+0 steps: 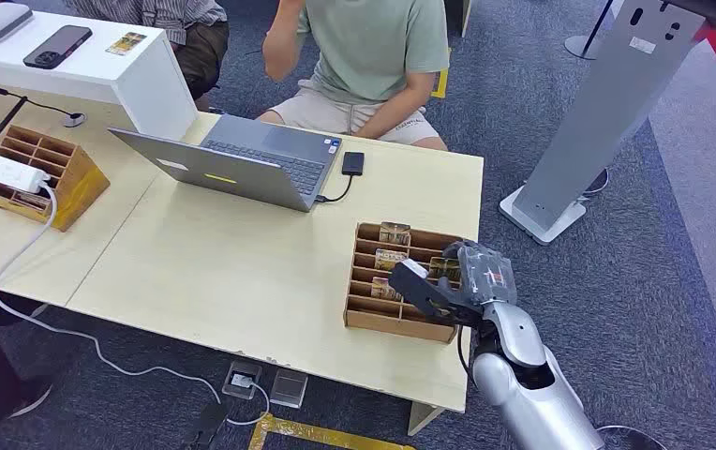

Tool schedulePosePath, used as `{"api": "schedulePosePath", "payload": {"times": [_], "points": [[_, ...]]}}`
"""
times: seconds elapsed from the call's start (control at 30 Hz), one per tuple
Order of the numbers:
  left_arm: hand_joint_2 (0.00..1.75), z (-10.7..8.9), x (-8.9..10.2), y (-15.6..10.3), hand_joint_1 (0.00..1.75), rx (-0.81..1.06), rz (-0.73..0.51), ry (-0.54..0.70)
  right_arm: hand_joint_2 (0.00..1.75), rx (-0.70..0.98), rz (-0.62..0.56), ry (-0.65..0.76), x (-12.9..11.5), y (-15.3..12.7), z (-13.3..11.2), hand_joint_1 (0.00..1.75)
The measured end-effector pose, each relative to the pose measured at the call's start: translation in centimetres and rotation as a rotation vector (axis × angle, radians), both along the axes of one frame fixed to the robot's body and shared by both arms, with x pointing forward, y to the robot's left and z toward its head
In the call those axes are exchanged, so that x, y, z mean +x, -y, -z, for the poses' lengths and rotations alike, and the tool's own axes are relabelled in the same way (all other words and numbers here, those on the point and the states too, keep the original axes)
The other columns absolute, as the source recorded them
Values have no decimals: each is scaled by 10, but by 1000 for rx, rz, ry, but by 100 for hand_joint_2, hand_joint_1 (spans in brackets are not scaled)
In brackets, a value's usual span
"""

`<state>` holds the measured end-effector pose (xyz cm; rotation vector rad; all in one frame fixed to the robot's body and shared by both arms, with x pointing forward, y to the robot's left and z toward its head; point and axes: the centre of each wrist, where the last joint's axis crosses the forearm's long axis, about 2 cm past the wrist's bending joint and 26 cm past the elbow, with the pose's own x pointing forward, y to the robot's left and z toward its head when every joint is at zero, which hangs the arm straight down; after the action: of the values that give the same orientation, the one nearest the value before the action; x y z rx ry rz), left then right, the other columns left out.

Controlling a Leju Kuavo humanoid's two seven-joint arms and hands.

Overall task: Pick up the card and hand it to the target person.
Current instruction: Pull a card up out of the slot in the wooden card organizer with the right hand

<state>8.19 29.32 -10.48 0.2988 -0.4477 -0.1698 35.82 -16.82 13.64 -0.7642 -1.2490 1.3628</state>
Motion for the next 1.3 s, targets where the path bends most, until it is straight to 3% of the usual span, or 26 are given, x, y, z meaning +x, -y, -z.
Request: {"api": "schedulePosePath", "payload": {"times": [0.87,1.23,1.3], "points": [[0,0,-1,6,0,-8,-14,1,175,-17,-33,8,-3,-10,5,135],[0,0,-1,7,0,-9,-21,0,175,31,-25,118,-3,-4,-20,147],[0,0,-1,7,0,-12,-23,4,175,57,-11,175,-4,3,-36,147]]}}
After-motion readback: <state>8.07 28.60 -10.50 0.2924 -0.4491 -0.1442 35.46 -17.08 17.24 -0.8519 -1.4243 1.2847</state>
